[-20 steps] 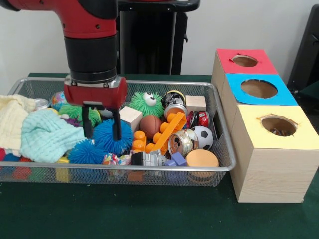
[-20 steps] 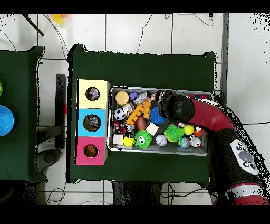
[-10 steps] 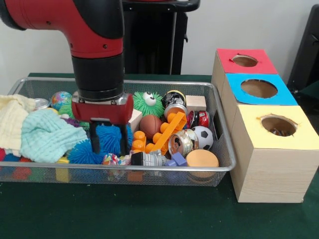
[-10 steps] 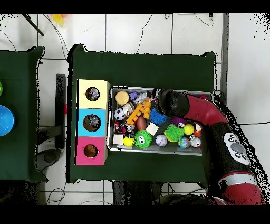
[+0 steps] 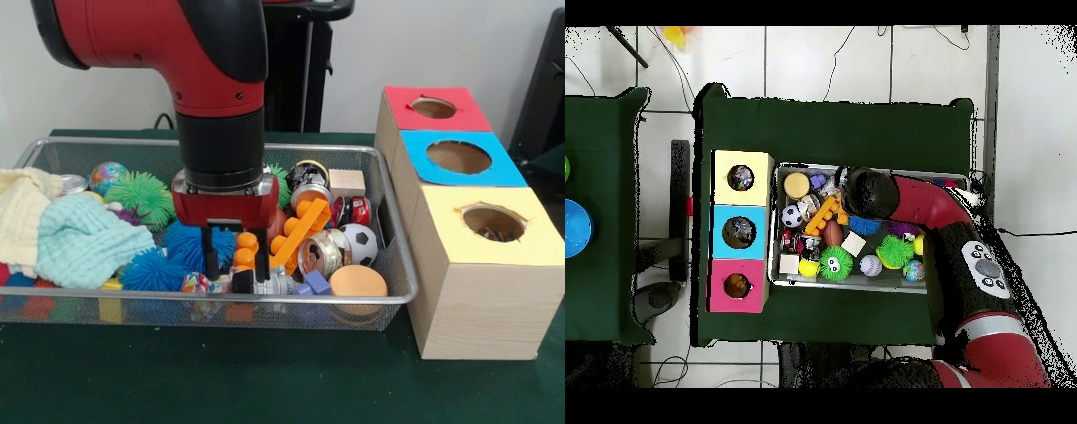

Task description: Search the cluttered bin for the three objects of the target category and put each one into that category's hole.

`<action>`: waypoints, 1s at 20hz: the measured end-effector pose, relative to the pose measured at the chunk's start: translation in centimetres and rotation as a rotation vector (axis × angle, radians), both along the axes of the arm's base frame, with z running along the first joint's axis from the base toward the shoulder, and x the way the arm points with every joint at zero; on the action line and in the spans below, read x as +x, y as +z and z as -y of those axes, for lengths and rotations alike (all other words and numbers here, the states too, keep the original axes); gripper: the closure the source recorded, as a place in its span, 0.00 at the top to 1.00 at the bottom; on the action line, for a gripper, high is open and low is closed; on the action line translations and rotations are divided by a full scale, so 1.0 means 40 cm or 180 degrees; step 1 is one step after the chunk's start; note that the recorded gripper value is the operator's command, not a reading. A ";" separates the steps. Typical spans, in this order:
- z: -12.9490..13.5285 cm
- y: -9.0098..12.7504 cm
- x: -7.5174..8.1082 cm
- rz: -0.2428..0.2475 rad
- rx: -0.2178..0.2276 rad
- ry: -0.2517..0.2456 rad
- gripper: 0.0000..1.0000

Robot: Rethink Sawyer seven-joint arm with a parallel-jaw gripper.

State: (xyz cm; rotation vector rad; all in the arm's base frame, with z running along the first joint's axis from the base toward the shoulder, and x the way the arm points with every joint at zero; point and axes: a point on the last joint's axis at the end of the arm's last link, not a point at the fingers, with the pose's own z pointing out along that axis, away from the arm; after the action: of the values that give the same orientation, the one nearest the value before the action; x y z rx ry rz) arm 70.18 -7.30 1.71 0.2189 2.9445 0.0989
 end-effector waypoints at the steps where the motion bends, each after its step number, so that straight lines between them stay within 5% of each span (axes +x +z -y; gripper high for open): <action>1: -0.002 -0.001 0.000 -0.0001 -0.0002 0.0004 1.00; 20: 0.082 -0.028 0.009 0.0010 -0.0081 -0.0129 1.00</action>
State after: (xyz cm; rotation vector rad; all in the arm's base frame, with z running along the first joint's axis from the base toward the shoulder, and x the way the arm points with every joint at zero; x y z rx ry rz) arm 70.54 -10.58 0.59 0.2744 2.9346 0.0560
